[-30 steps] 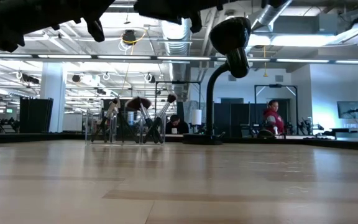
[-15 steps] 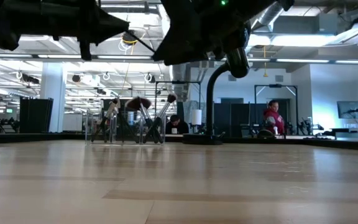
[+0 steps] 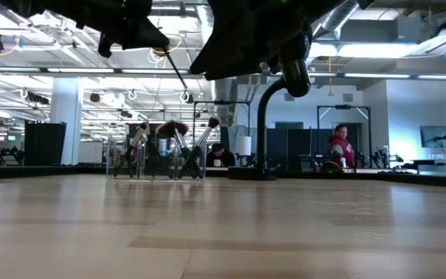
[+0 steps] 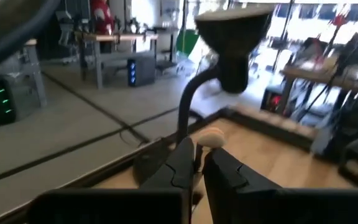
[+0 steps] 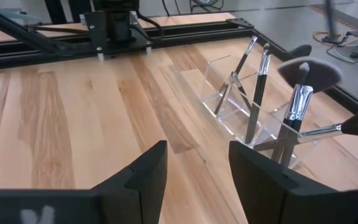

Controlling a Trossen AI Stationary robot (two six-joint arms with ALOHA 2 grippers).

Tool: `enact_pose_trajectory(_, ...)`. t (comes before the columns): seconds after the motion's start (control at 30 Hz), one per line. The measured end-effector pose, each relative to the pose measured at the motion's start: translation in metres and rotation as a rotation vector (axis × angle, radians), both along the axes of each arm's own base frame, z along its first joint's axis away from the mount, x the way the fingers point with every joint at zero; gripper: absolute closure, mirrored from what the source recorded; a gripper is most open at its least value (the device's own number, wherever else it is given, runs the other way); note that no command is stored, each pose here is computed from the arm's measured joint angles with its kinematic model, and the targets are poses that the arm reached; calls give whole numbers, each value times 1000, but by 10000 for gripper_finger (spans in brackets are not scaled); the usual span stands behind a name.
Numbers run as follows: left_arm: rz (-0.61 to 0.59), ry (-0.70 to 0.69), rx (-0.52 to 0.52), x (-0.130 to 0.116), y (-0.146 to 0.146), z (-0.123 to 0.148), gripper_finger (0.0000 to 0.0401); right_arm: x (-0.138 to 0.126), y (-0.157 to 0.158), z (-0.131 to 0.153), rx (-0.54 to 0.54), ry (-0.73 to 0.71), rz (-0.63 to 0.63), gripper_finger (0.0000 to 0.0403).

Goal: Put items in baskets/containers
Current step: Put the black eyeshadow brush into the transparent organizer

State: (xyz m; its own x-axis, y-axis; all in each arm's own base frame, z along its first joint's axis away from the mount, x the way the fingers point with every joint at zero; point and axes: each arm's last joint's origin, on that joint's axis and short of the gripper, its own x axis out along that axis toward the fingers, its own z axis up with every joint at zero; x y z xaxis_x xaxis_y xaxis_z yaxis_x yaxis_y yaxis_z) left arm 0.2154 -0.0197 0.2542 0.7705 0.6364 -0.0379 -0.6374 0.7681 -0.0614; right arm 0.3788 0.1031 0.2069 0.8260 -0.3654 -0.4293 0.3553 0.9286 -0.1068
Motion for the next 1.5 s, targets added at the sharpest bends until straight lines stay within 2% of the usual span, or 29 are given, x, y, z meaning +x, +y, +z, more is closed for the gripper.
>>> enact_pose_trajectory(0.2,84,136,-25,-2,0,-10,382,0,0,0,0,0,0,241)
enact_pose_trajectory(0.6,179,200,-115,-8,13,-25,381,0,1,0,22,-3,8,242)
enact_pose_trajectory(0.8,194,236,-148,-18,15,-27,380,0,2,0,23,-3,11,242)
enact_pose_trajectory(1.03,175,245,-272,-34,16,-29,380,0,2,0,24,-3,11,242)
enact_pose_trajectory(1.2,167,271,-295,-33,17,-33,380,0,1,0,24,-3,11,242)
enact_pose_trajectory(1.33,210,327,-292,-30,23,-43,380,0,1,0,24,-3,11,242)
enact_pose_trajectory(1.5,203,403,-372,-25,36,-57,376,0,2,0,24,-3,11,242)
